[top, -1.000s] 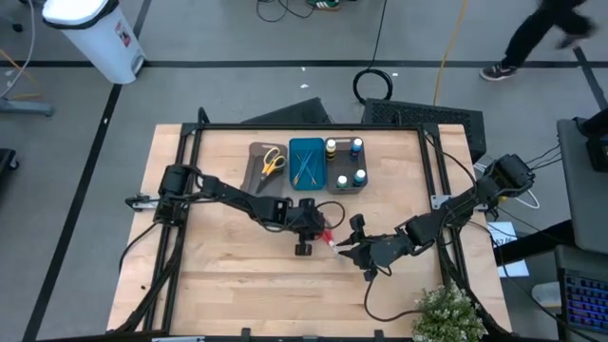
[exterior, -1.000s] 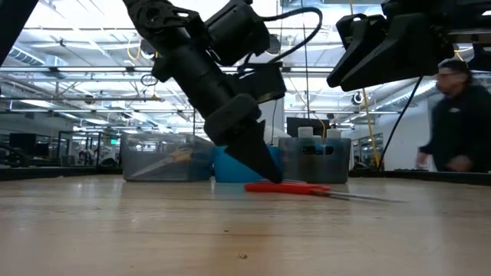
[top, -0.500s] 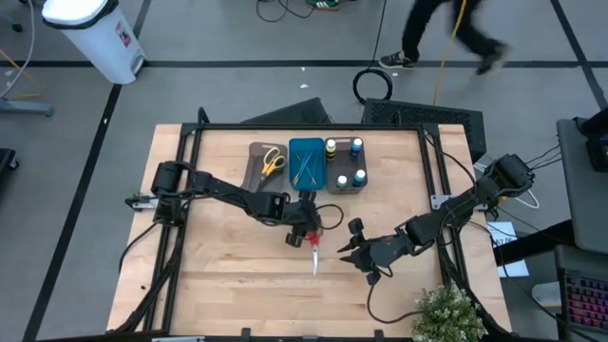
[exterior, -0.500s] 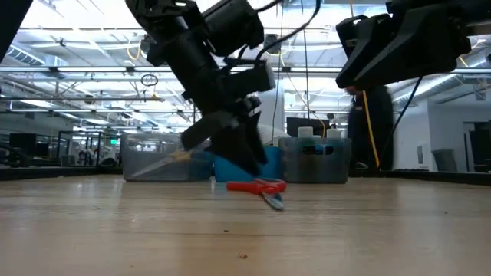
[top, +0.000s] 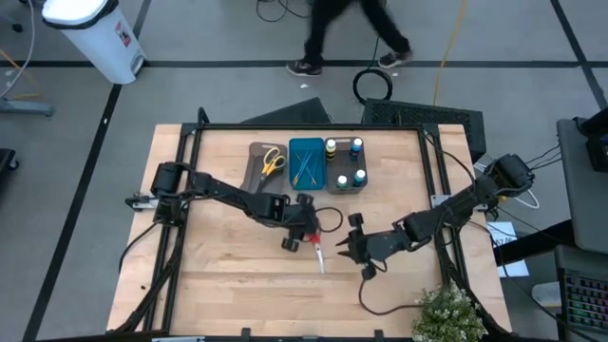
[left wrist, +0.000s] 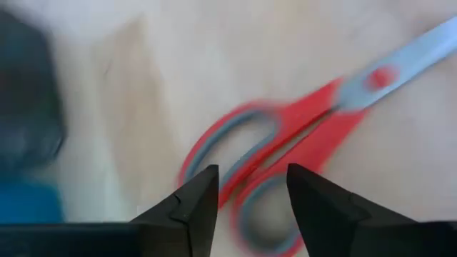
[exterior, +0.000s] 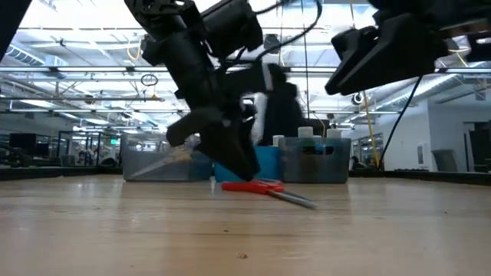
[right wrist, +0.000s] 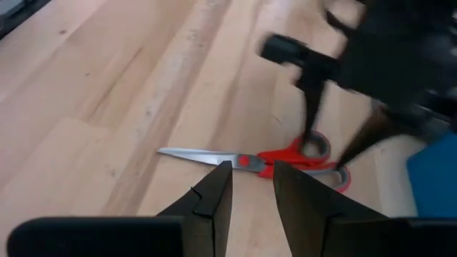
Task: Pick & Place Paint Supplies
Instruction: Put the red scissors into the left gray bin
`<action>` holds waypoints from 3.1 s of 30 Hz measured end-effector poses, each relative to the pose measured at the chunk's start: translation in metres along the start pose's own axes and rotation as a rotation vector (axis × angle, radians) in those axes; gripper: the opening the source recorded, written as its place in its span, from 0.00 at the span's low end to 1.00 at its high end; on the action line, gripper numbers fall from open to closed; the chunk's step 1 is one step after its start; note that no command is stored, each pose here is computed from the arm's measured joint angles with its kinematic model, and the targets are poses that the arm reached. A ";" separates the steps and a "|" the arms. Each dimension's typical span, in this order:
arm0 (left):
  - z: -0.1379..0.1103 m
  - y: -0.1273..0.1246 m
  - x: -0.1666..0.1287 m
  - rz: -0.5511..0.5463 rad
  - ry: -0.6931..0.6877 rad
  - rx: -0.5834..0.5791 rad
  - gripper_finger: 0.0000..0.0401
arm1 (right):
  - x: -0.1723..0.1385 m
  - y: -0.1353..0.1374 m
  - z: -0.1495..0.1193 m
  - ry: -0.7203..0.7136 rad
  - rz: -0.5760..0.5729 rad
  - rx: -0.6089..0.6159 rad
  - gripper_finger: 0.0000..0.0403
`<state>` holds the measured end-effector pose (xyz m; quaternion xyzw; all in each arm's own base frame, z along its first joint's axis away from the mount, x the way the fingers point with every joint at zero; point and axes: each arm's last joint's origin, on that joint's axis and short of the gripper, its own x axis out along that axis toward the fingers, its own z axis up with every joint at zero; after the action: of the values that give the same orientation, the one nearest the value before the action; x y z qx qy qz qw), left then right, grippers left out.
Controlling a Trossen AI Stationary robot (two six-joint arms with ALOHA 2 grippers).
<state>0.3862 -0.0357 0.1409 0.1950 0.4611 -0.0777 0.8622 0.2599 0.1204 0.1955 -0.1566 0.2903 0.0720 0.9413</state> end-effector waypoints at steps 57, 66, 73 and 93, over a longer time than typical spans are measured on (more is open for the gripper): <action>0.022 -0.061 -0.014 -0.205 0.151 -0.053 0.09 | 0.006 -0.021 -0.007 0.055 -0.066 0.214 0.25; 0.061 -0.098 -0.046 -0.157 0.112 -0.121 0.09 | 0.006 -0.021 -0.007 0.055 -0.066 0.220 0.25; 0.072 -0.092 -0.043 0.090 -0.040 -0.830 0.09 | 0.006 -0.021 -0.007 0.055 -0.066 0.220 0.25; 0.044 -0.078 -0.003 0.221 0.102 -1.210 0.45 | 0.006 -0.021 -0.007 0.055 -0.065 0.220 0.25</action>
<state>0.3936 -0.1248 0.1446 -0.2786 0.4413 0.2969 0.7997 0.2663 0.0984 0.1921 -0.0635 0.3170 0.0048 0.9463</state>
